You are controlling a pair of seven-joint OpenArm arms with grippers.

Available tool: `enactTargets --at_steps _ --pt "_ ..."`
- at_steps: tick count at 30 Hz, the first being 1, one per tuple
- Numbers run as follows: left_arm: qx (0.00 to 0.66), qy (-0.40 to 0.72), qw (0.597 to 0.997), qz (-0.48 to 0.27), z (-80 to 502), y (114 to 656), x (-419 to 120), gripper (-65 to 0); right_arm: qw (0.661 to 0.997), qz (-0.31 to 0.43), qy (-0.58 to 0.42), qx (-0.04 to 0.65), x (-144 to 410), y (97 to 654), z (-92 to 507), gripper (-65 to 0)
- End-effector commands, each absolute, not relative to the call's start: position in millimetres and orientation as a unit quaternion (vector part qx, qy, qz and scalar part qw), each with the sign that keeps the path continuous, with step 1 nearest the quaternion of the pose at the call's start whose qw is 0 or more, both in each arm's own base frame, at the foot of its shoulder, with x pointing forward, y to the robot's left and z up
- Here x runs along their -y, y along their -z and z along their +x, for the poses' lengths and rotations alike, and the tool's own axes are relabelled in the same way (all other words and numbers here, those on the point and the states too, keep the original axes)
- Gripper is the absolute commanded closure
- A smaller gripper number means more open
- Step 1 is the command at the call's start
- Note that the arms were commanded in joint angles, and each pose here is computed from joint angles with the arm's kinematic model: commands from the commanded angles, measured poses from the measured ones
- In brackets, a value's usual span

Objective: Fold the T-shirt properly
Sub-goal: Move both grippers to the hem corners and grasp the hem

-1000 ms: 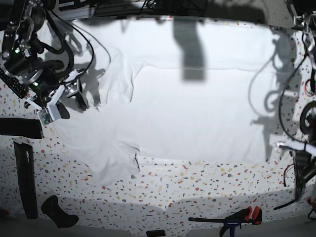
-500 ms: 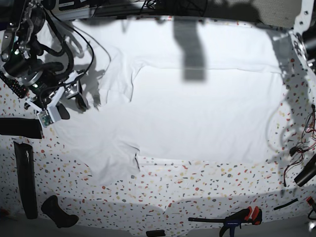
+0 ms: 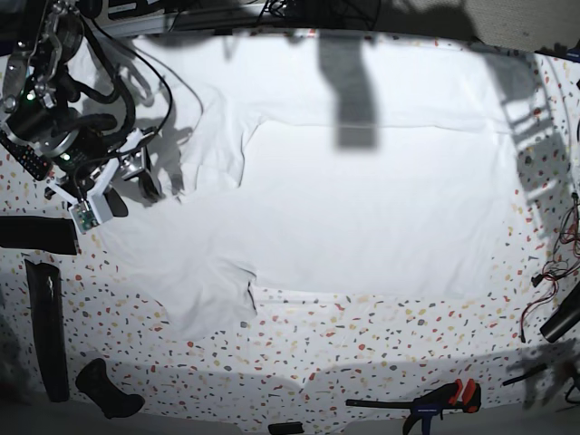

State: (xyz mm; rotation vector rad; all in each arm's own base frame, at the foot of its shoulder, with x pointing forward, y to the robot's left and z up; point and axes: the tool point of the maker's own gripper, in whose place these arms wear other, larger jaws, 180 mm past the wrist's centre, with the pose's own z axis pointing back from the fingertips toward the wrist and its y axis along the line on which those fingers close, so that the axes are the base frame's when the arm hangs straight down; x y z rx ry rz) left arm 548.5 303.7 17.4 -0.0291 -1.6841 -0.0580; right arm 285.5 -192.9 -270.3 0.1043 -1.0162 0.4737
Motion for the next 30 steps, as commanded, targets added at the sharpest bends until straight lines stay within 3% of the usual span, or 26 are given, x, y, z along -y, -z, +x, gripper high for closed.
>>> enactTargets --at_steps 1,10,18,24,30 --pt "0.762 0.027 0.647 -0.016 551 -43 -305 -21.6 0.832 0.046 -0.234 0.501 192 257 290 -34.2" --pt "0.630 0.050 0.774 -0.027 596 51 -297 -21.9 0.835 0.045 -0.234 0.496 193 259 289 -34.2" --pt "0.454 0.050 0.886 -0.077 572 180 -292 -34.2 0.851 0.040 -0.235 0.468 196 268 283 -34.2" --pt "0.399 -0.016 0.902 -0.165 547 243 -284 -34.4 0.856 0.085 -0.230 0.456 184 271 277 -34.2" --pt "0.392 -0.043 0.905 -0.160 524 301 -291 -34.4 0.857 0.102 -0.229 0.450 179 271 274 -34.2"
